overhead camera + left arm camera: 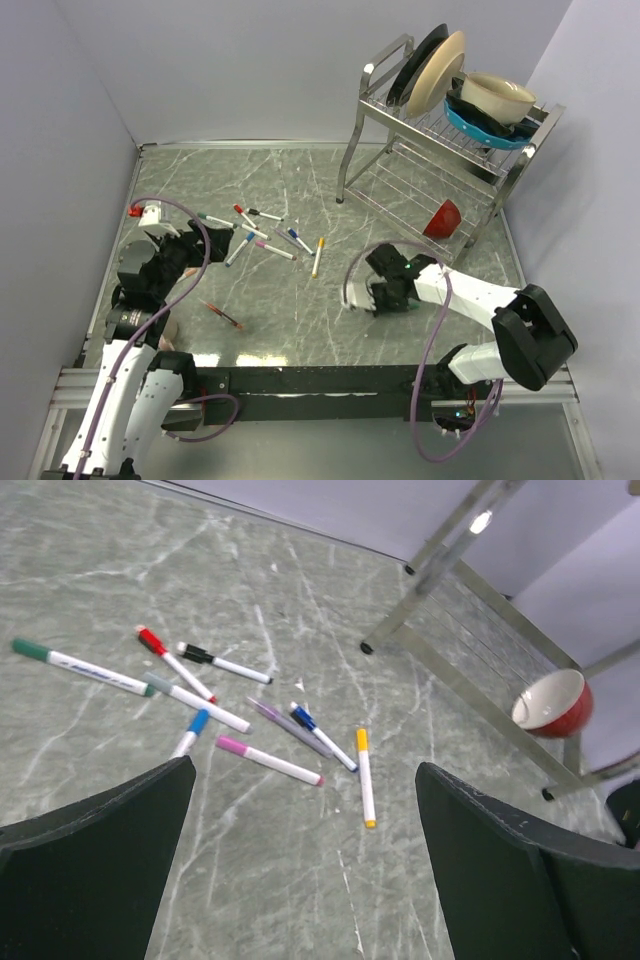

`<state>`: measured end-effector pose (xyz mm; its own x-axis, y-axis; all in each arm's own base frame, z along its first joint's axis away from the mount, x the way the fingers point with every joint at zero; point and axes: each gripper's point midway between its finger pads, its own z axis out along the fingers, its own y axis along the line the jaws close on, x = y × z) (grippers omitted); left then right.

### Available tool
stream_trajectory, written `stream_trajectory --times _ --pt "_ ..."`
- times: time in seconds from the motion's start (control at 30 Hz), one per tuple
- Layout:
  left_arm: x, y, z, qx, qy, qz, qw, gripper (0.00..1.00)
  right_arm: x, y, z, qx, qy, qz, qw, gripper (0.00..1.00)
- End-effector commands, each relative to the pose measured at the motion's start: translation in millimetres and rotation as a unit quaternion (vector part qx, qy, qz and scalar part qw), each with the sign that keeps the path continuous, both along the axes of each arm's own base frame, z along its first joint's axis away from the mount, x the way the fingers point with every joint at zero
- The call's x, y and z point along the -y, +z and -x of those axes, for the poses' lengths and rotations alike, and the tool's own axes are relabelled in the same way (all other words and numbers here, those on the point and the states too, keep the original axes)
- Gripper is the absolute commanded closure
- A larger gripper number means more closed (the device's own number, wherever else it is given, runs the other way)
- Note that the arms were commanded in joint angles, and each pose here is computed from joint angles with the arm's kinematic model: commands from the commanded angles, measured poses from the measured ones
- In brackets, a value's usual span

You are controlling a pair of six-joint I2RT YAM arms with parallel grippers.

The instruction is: Open the pen caps

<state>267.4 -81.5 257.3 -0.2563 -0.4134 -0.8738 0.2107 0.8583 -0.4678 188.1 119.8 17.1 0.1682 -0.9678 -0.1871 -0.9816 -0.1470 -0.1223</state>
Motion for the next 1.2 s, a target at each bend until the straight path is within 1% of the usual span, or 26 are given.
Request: stream_trajectory --times 0.0,0.03,0.1,0.13,0.17,0.2,0.23,0.27,0.3,0.33,0.4,0.43,0.47,0.5,0.53,0.57,0.6,0.63,0.67,0.7,0.73,0.8,0.83,1.0,1.17 --pt "20 32 2 0.047 -0.064 0.014 0.997 0.01 -94 98 -60 0.068 -0.128 -0.239 0.960 1.00" --pt "28 30 6 0.044 -0.088 0.021 0.995 0.01 -99 111 -60 0.042 -0.165 -0.274 0.947 1.00" --pt "38 31 6 0.040 -0.114 0.040 0.992 0.01 -109 140 -65 0.016 -0.194 -0.330 0.924 1.00" --pt "48 26 11 0.031 -0.144 0.056 0.988 0.01 -119 156 -57 -0.038 -0.221 -0.378 0.898 1.00" --pt "54 21 13 0.017 -0.158 0.073 0.985 0.01 -110 166 -67 -0.056 -0.257 -0.405 0.876 1.00" --pt "60 21 15 0.018 -0.173 0.092 0.980 0.01 -107 172 -68 -0.079 -0.276 -0.427 0.857 1.00" --pt "68 19 18 0.010 -0.188 0.135 0.973 0.01 -109 186 -68 -0.106 -0.294 -0.462 0.830 1.00" --pt "79 16 24 -0.001 -0.207 0.157 0.966 0.01 -104 193 -68 -0.122 -0.305 -0.483 0.812 1.00" --pt "86 17 28 -0.014 -0.211 0.193 0.958 0.01 -102 197 -69 -0.111 -0.309 -0.507 0.797 1.00" --pt "93 11 32 -0.014 -0.219 0.206 0.954 0.01 -102 199 -66 -0.134 -0.341 -0.520 0.772 1.00" --pt "116 7 41 -0.027 -0.227 0.235 0.945 0.01 -95 202 -68 -0.130 -0.367 -0.553 0.737 1.00" --pt "125 -4 44 -0.042 -0.227 0.239 0.943 0.00 -95 204 -66 -0.151 -0.393 -0.561 0.713 1.00" --pt "140 -1 50 -0.037 -0.230 0.249 0.940 0.01 -93 201 -64 -0.163 -0.409 -0.560 0.702 1.00" --pt "149 -5 54 -0.047 -0.234 0.260 0.936 0.00 -94 204 -66 -0.162 -0.410 -0.571 0.692 1.00" --pt "158 -19 54 -0.063 -0.233 0.261 0.935 0.01 -94 205 -67 -0.179 -0.429 -0.574 0.674 1.00" --pt "174 -13 65 -0.057 -0.258 0.273 0.925 0.01 -95 204 -67 -0.187 -0.436 -0.575 0.667 1.00" --pt "179 -14 62 -0.058 -0.247 0.282 0.925 0.03 -96 203 -67 -0.197 -0.440 -0.576 0.660 1.00" --pt "191 -24 59 -0.075 -0.246 0.274 0.927 0.03 -98 203 -65 -0.216 -0.450 -0.574 0.649 1.00" --pt "206 -23 67 -0.079 -0.263 0.271 0.922 0.05 -99 202 -65 -0.225 -0.452 -0.573 0.645 1.00" --pt "212 -25 63 -0.079 -0.255 0.263 0.927 0.07 -101 201 -63 -0.234 -0.447 -0.574 0.645 1.00" --pt "227 -28 58 -0.090 -0.258 0.251 0.929 0.09 -102 201 -62 -0.246 -0.452 -0.573 0.637 1.00" --pt "243 -30 58 -0.092 -0.267 0.236 0.930 0.13 -104 200 -60 -0.259 -0.451 -0.571 0.635 1.00" --pt "255 -32 57 -0.097 -0.275 0.230 0.928 0.13 -105 200 -59 -0.268 -0.453 -0.569 0.632 1.00" --pt "275 -31 49 -0.096 -0.282 0.233 0.926 0.20 -102 200 -60 -0.269 -0.455 -0.571 0.628 1.00" --pt "290 -42 50 -0.113 -0.298 0.228 0.920 0.28 -102 198 -61 -0.272 -0.457 -0.571 0.626 1.00"
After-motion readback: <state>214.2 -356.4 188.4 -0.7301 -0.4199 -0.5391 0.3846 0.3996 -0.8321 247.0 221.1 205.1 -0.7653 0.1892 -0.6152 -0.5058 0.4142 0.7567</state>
